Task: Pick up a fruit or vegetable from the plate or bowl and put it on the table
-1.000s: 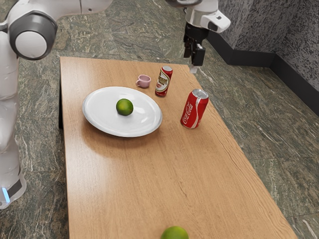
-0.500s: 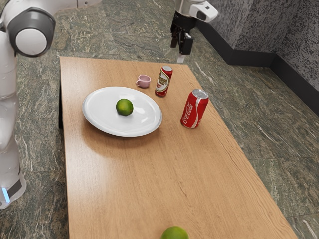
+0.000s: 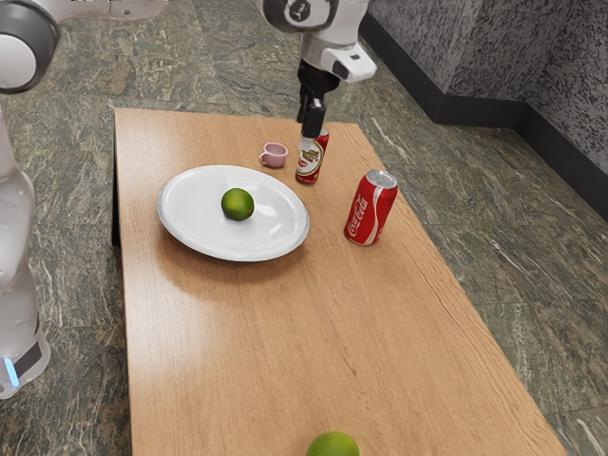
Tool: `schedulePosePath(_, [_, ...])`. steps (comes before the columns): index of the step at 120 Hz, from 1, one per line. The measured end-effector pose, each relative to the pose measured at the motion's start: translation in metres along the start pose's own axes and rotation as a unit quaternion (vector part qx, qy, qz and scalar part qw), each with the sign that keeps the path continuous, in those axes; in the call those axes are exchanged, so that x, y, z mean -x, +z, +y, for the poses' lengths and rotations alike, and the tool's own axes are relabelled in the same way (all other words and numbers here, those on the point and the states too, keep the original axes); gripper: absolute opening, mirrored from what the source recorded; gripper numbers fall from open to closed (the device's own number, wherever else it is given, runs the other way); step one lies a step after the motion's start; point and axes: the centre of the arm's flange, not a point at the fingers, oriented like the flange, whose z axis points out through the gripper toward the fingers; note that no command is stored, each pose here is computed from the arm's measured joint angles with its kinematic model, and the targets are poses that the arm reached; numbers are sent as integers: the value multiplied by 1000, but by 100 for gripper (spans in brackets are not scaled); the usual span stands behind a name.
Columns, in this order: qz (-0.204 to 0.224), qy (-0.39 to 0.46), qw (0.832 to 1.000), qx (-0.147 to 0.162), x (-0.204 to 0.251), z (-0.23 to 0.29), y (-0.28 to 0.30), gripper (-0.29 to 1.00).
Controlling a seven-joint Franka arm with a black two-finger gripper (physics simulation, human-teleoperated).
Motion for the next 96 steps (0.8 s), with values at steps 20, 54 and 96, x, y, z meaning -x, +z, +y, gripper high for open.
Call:
schedulePosePath(20, [4,25,1000,6,0,6,30,70])
schedulePosePath(54, [-22,45,999,-1,9,-10,78,70])
schedulePosePath(96, [-17,60,998,13,38,-11,105,70])
